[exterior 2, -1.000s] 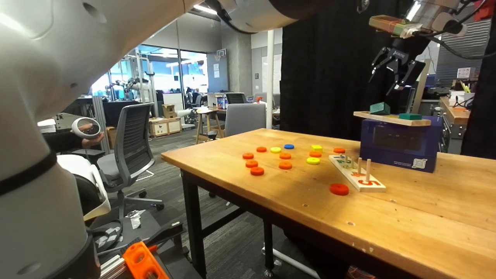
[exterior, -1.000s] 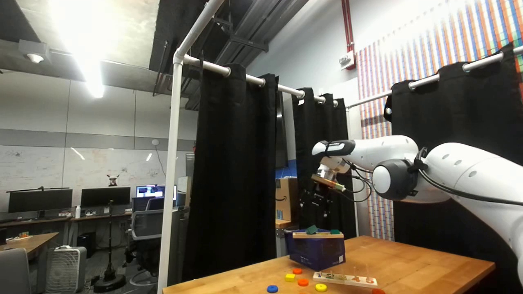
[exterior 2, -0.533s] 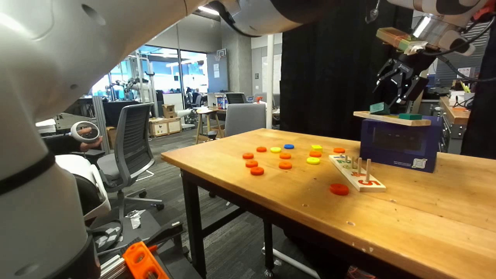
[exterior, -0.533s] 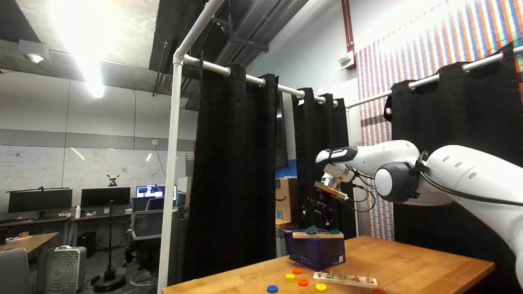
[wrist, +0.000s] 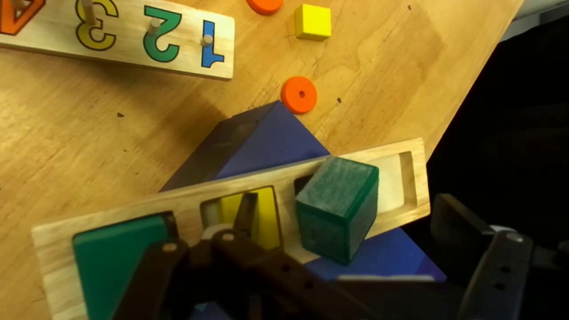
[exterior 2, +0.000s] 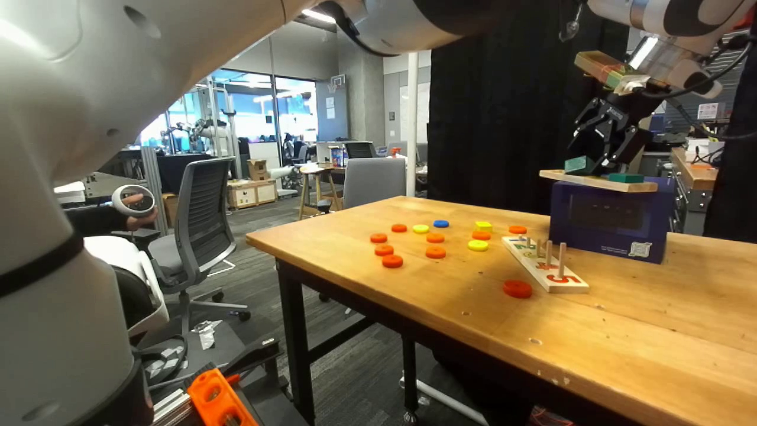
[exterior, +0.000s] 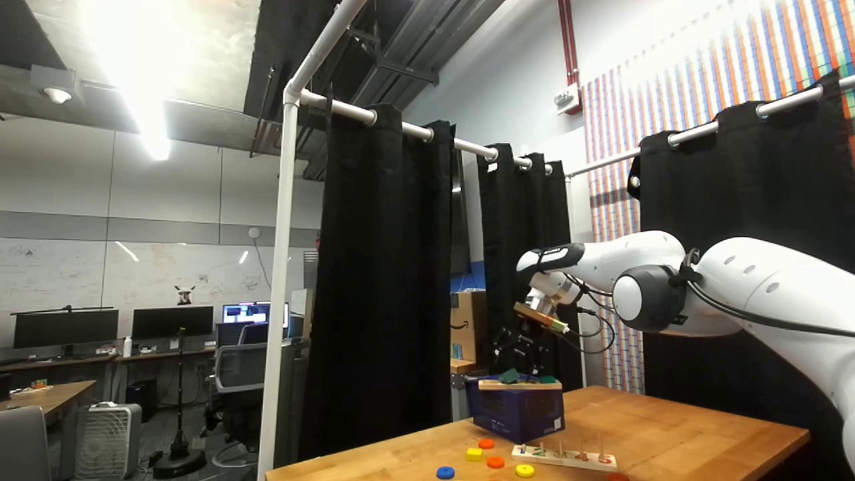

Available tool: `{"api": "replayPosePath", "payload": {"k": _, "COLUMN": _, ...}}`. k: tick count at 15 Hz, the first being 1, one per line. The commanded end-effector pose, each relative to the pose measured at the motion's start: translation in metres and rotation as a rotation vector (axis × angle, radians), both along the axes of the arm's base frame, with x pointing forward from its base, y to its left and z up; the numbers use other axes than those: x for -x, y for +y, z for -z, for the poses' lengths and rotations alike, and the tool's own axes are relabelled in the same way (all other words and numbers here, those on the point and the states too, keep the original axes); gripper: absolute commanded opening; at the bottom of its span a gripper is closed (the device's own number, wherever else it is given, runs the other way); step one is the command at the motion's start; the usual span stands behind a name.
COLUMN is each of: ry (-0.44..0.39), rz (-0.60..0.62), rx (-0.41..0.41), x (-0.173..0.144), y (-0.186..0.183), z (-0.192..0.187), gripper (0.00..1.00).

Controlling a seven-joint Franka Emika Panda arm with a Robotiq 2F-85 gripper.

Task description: Put the green cube on the wooden pallet

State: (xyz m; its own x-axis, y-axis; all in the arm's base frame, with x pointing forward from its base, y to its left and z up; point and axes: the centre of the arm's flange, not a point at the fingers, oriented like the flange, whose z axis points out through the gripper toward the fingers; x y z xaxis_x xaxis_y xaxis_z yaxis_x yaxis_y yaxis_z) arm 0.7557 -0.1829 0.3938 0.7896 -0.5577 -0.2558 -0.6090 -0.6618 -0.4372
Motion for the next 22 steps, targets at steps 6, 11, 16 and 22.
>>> {"api": "replayPosePath", "payload": {"k": 6, "ry": -0.044, "rz": 0.016, "rx": -0.025, "x": 0.006, "y": 0.006, "z": -0.007, "gripper": 0.42}}
{"api": "replayPosePath", "payload": {"k": 11, "ry": -0.054, "rz": 0.021, "rx": -0.022, "x": 0.006, "y": 0.005, "z": -0.011, "gripper": 0.14}}
{"api": "replayPosePath", "payload": {"k": 16, "ry": -0.055, "rz": 0.021, "rx": 0.013, "x": 0.008, "y": 0.008, "z": -0.022, "gripper": 0.12}}
{"api": "replayPosePath", "payload": {"k": 22, "ry": -0.069, "rz": 0.006, "rx": 0.052, "x": 0.007, "y": 0.016, "z": -0.037, "gripper": 0.13}}
